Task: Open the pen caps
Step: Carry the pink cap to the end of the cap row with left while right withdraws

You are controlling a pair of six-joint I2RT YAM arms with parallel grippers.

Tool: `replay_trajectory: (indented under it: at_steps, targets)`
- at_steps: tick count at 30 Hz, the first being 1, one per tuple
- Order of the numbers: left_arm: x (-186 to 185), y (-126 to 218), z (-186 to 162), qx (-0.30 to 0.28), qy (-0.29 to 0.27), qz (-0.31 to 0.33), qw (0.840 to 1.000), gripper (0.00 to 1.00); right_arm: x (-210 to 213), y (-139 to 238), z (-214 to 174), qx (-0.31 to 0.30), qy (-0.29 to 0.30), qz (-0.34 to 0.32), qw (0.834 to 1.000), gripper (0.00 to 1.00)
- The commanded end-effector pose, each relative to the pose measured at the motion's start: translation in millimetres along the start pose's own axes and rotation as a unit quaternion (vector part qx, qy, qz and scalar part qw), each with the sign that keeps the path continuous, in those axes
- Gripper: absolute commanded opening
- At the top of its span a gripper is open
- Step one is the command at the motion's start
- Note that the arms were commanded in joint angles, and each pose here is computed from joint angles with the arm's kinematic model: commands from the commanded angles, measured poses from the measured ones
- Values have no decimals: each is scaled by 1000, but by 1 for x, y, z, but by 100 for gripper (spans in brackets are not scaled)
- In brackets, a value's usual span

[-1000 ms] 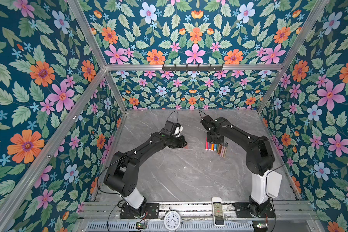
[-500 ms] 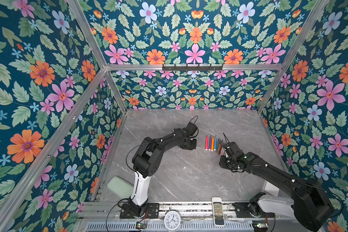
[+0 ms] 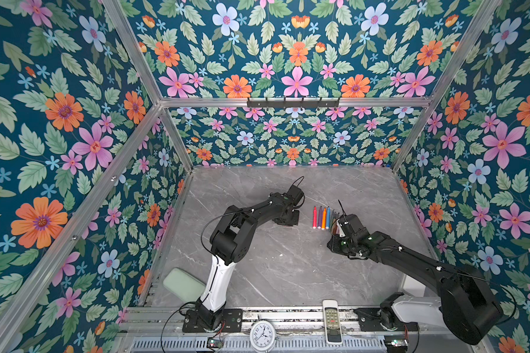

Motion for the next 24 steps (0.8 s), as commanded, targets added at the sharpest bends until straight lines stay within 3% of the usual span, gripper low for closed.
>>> replay_trajectory:
  at_steps: [1,13,18,24]
  targets:
    - [10,0,-4,9,-11,30,999,0,3,0,3,-4,-1,5,1000,27]
    - [10,2,-2,6,-21,34,999,8,2,-1,3,-2,-4,1,1000,28]
    - [8,3,1,2,-21,31,999,19,3,-2,3,0,-3,2,1000,27]
    - [6,7,5,-5,-21,27,999,21,2,-1,3,-1,-4,1,1000,28]
Point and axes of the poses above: each gripper's point midway between its finger pads, its own y axis back along the fingers, its own x axis along the line the jaws close on, z = x × y, the point moved 2 cm from there along y, back along the fingers, and after that the axes turned 4 degrees about y, right-handed, at the moved point
